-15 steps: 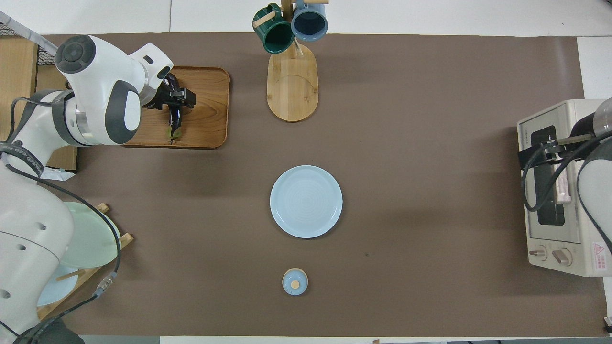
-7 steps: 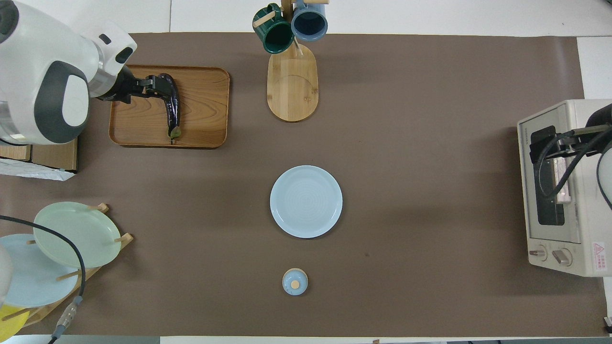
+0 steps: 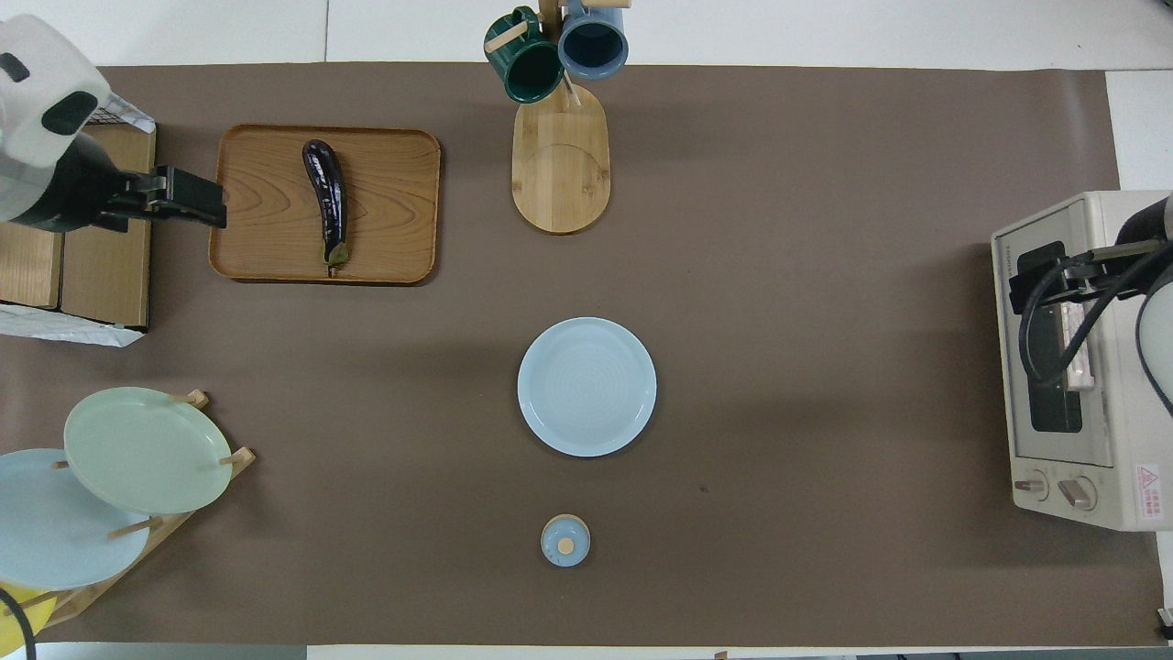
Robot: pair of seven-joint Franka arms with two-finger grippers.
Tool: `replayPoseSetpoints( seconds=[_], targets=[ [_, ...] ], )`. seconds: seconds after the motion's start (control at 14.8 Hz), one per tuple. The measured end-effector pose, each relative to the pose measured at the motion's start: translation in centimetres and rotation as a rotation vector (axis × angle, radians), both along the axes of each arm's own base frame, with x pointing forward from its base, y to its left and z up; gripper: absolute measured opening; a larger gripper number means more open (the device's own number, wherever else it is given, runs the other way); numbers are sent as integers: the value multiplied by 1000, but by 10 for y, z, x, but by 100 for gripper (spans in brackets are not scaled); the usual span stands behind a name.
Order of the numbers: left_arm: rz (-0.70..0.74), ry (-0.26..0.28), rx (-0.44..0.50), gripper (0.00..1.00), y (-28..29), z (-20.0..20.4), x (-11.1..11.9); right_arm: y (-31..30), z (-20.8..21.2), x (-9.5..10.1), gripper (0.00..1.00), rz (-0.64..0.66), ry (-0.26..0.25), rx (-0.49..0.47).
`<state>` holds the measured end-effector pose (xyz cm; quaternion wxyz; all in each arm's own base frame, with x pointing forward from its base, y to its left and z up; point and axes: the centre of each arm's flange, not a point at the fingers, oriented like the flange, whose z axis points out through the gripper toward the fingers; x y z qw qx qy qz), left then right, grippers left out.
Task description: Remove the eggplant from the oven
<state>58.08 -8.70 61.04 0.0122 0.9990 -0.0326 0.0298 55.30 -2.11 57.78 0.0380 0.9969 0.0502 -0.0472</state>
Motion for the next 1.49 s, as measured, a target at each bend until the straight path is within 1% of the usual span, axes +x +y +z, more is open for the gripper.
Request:
replayPoseSetpoints(
  seconds=[0.14,0.2,0.34,0.47,0.61,0.74,0.88,1.08,1.22,1.49],
  targets=[
    [-7,24,15,100,0,18,-21,-3,0,0,100,-5,-1,0],
    [-6,38,18,100,0,21,-28,-4,1,0,100,-8,-1,0],
    [15,66,22,100,-1,14,-35,-5,1,-1,100,-9,-1,0],
    [46,95,26,100,-4,-1,-40,-5,1,-1,100,-8,-1,0],
    [60,99,27,100,-6,-13,-44,-4,1,-1,100,-8,-1,0],
    [64,99,27,100,-4,-15,-48,-4,1,-1,100,-8,-1,0],
    [60,98,29,100,-7,-11,-52,-4,1,-1,100,-8,-1,0],
    [54,110,34,100,-12,2,-57,-4,1,-1,100,-8,0,0],
    [70,108,20,100,-8,9,-56,-4,1,-1,100,-8,0,0],
    [105,118,-1,100,8,5,-52,-4,1,-1,100,-8,0,0]
  ],
)
